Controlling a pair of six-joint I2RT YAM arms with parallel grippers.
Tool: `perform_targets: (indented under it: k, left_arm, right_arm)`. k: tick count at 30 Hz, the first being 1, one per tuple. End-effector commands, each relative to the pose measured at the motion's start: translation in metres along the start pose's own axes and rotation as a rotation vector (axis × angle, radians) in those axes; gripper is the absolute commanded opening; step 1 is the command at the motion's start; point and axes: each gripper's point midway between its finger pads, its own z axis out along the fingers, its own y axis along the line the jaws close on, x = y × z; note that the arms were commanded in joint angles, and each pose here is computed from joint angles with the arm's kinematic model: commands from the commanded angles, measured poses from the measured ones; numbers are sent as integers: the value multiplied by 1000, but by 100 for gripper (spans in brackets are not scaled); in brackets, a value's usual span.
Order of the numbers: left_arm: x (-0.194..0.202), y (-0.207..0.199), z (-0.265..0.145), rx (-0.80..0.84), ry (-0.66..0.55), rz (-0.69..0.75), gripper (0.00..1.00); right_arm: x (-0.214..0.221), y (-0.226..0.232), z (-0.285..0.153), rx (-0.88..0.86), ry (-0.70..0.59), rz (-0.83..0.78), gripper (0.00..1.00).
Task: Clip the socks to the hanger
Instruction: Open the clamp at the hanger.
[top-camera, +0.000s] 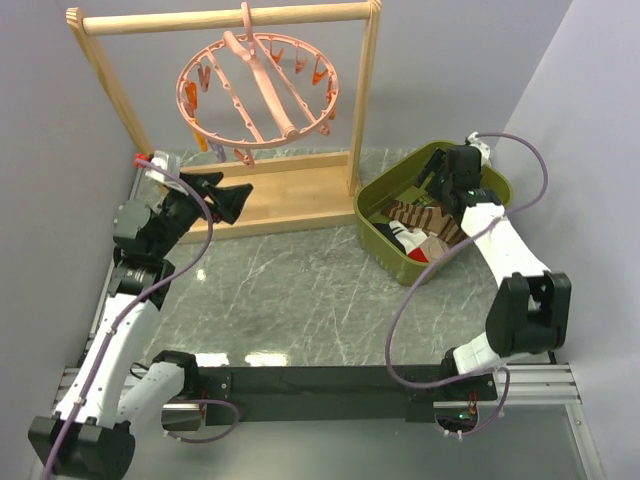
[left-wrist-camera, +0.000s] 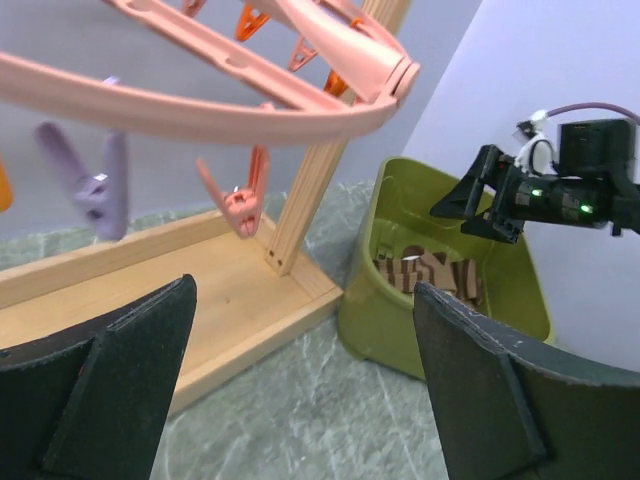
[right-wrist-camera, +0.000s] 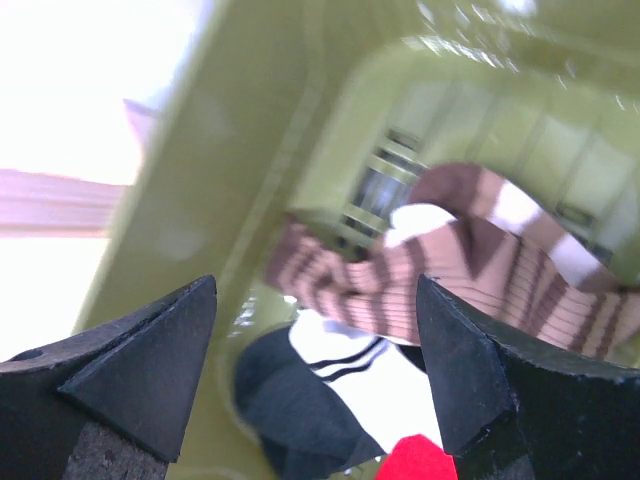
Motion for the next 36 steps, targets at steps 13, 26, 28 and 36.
perform_targets:
  k: [13,26,28,36]
  left_arm:
    - [-37,6,53,-187,-81,-168,87]
    - [-28,26,66,-272,-57,-178,80]
    - [-27,27,67,-271,-54,-174,80]
    - [-24,27,71,-256,-67,-172,76]
  right_arm:
    - [-64,59,-98,-394,-300,-107,86]
    - [-63,55,-110,-404,-327,-128,87]
    - [-63,53,-111,-397,-333,-129,87]
    - [-61,54,-111,-407,-325,-123,87]
